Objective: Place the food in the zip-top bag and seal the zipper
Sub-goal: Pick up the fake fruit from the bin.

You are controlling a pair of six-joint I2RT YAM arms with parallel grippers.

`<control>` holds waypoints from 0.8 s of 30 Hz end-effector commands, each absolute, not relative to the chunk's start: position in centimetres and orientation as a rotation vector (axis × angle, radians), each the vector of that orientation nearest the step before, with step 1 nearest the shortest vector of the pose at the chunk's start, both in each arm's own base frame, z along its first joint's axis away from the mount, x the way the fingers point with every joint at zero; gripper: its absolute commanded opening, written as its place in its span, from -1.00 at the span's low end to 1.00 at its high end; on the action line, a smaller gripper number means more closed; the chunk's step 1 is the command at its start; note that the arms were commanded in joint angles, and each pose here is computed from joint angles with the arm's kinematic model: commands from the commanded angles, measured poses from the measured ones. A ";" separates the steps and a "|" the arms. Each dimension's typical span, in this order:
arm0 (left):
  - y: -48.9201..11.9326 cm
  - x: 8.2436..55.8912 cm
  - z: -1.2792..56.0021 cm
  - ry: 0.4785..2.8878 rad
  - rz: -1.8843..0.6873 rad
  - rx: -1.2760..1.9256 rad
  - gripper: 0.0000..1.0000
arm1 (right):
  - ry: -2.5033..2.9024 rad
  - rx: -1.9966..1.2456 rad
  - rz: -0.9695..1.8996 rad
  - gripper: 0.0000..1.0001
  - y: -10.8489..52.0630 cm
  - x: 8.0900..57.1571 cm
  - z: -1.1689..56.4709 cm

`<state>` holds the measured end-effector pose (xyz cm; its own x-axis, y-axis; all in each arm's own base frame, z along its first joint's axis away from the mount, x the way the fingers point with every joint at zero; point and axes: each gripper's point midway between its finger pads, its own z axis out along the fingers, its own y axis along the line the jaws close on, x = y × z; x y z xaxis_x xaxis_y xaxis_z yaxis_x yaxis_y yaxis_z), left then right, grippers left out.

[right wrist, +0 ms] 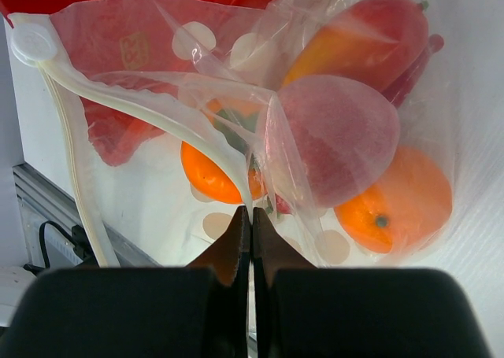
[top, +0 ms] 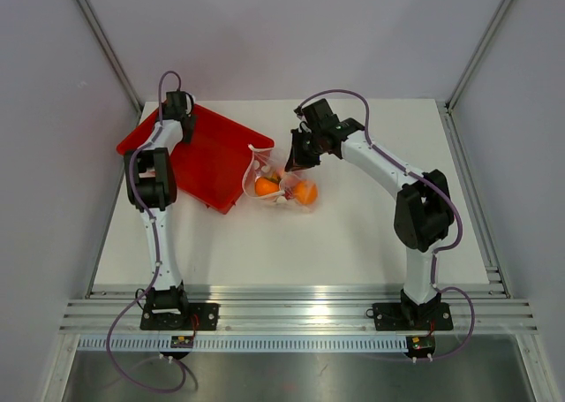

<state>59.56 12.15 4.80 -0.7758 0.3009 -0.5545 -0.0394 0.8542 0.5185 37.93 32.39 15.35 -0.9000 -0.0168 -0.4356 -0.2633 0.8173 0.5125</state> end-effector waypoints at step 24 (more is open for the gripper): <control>1.3 49.2 13.2 2.394 0.228 0.037 -0.40 | 2.550 -0.219 0.888 -1.00 32.9 37.9 16.1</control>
